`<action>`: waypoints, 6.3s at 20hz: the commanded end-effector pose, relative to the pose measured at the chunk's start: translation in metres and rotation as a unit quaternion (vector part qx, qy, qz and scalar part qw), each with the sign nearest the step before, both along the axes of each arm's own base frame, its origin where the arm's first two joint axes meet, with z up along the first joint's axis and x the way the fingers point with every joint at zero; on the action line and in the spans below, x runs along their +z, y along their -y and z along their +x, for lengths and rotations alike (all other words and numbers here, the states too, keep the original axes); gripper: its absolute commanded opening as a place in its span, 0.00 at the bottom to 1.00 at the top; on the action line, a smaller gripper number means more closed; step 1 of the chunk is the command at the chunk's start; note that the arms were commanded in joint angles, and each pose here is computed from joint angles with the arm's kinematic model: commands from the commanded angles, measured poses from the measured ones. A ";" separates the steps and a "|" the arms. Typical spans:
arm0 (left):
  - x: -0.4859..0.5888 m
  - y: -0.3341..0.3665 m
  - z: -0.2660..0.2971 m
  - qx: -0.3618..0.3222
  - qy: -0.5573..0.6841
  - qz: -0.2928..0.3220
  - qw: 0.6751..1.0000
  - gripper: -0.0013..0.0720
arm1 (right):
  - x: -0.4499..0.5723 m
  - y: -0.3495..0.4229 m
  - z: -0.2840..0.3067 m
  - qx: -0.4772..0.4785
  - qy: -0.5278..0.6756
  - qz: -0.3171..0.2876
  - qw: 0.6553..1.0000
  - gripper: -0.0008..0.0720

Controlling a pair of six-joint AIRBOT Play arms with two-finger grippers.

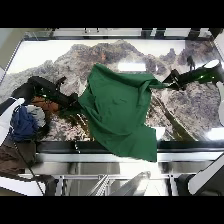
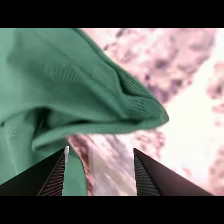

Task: Fold the shirts.

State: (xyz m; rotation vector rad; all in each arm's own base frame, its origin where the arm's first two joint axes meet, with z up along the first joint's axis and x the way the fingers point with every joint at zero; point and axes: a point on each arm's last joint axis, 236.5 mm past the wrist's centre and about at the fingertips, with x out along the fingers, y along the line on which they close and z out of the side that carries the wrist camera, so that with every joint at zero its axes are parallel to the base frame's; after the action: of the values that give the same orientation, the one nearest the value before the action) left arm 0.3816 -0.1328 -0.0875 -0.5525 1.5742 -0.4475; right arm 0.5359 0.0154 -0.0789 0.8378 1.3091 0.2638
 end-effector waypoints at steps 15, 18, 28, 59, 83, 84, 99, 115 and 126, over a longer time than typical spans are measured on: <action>0.005 -0.012 0.019 0.011 0.007 -0.001 1.000 0.06 | -0.026 0.023 -0.010 -0.044 -0.061 0.015 0.997 0.03; 0.019 -0.026 0.063 0.033 0.046 0.002 0.998 0.06 | -0.026 0.054 -0.050 -0.009 -0.097 -0.086 0.992 0.03; 0.030 -0.046 0.158 0.045 0.115 0.001 0.992 0.06 | -0.025 0.019 -0.219 -0.096 -0.097 -0.125 0.983 0.03; -0.025 -0.040 -0.159 0.164 0.001 0.003 0.986 0.96 | -0.044 0.049 -0.296 -0.155 -0.115 -0.072 0.979 0.78; -0.031 0.013 -0.154 0.022 -0.111 -0.111 0.987 0.06 | -0.043 0.096 -0.200 0.005 -0.059 -0.043 0.997 0.70; -0.032 0.013 -0.154 0.023 -0.110 -0.110 0.987 0.06 | -0.046 0.088 -0.208 0.020 -0.074 -0.023 0.997 0.70; -0.019 0.017 -0.139 0.014 -0.082 -0.129 0.988 0.06 | -0.005 0.008 -0.238 0.132 -0.091 0.185 0.970 0.03; 0.627 -0.016 -0.220 -0.013 0.797 0.242 0.553 0.06 | 0.625 -0.102 -0.371 0.006 0.861 -0.128 0.493 0.03; 0.376 -0.034 -0.037 -0.066 0.449 -0.050 0.890 0.06 | 0.461 -0.015 -0.232 -0.027 0.672 -0.142 0.727 0.03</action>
State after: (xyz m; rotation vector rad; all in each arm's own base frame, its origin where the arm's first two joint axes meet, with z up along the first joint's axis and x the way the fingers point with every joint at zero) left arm 0.3030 -0.1044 0.3621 -0.1042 0.4863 -0.7213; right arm 0.2613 0.0560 0.4538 0.0897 -0.2567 0.5036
